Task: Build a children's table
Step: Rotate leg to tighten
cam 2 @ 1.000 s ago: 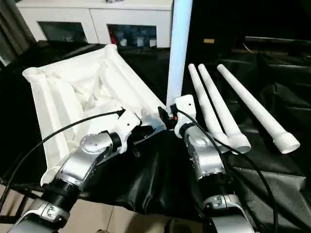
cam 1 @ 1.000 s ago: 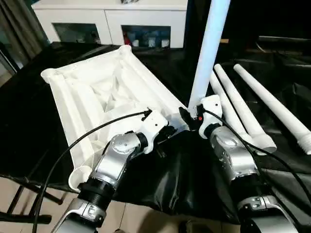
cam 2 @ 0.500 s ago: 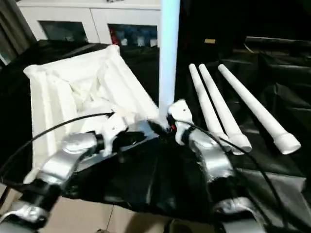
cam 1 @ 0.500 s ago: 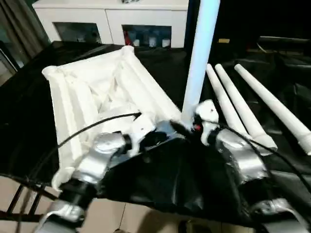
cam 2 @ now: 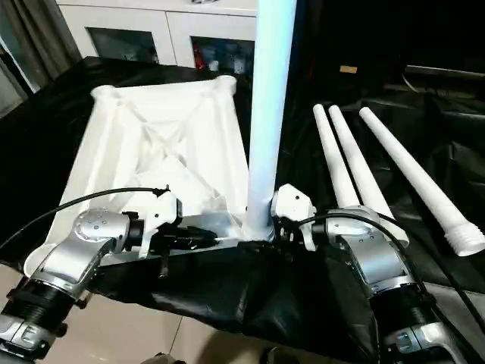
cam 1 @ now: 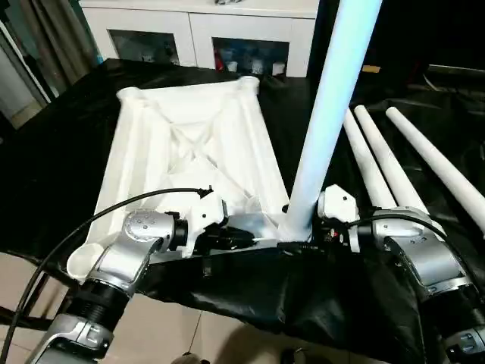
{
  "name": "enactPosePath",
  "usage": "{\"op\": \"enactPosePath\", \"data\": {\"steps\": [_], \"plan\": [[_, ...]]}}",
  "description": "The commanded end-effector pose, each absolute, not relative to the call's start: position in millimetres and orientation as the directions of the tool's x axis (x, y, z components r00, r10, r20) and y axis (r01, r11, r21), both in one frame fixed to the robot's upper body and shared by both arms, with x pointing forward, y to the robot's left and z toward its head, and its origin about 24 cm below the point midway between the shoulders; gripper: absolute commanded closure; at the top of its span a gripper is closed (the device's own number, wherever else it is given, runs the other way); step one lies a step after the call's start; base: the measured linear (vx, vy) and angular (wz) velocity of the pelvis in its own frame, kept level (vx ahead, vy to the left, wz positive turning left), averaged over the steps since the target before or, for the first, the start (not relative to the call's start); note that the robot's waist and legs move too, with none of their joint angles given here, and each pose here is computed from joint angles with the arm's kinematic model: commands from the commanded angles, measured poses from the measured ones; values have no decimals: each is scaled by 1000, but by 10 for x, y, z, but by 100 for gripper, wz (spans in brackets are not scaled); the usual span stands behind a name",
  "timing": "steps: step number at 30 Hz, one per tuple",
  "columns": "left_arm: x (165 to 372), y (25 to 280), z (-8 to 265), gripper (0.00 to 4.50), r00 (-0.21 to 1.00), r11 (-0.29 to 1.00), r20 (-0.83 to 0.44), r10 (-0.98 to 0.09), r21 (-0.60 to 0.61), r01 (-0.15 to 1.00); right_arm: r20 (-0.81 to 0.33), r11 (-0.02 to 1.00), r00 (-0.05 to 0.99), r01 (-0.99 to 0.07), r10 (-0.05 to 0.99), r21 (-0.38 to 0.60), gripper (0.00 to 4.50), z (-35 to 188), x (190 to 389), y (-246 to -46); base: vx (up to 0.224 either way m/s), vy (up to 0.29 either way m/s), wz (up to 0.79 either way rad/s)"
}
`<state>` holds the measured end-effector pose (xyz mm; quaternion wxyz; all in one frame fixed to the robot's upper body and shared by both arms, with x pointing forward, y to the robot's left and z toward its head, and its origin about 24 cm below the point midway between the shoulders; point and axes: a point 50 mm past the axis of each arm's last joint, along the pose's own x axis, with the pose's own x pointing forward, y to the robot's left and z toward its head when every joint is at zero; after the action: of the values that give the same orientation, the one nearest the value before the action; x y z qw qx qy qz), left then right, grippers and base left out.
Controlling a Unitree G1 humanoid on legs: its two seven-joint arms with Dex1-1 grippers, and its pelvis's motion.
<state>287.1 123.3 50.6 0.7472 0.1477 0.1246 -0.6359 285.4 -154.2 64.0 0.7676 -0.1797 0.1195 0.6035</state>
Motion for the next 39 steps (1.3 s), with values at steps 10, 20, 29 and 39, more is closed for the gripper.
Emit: {"op": "enactPosePath", "data": {"steps": [10,20,29,39], "plan": [[2936,1225,709,450,180,146,-297,-938,134,980,-459,71,77,-997,885,-31,172,464,2699,-1443,0,0,0],[3011,1081,633,450,305,270,-311,-900,152,951,-347,362,337,-932,875,8,180,394,2879,-1306,0,0,0],[3234,483,639,450,652,642,-196,-732,122,757,-309,837,788,-544,533,58,184,222,3227,-1002,0,0,0],[3128,408,650,450,550,518,-201,-810,195,833,-247,809,779,-586,576,38,88,311,3235,-964,0,0,0]]}}
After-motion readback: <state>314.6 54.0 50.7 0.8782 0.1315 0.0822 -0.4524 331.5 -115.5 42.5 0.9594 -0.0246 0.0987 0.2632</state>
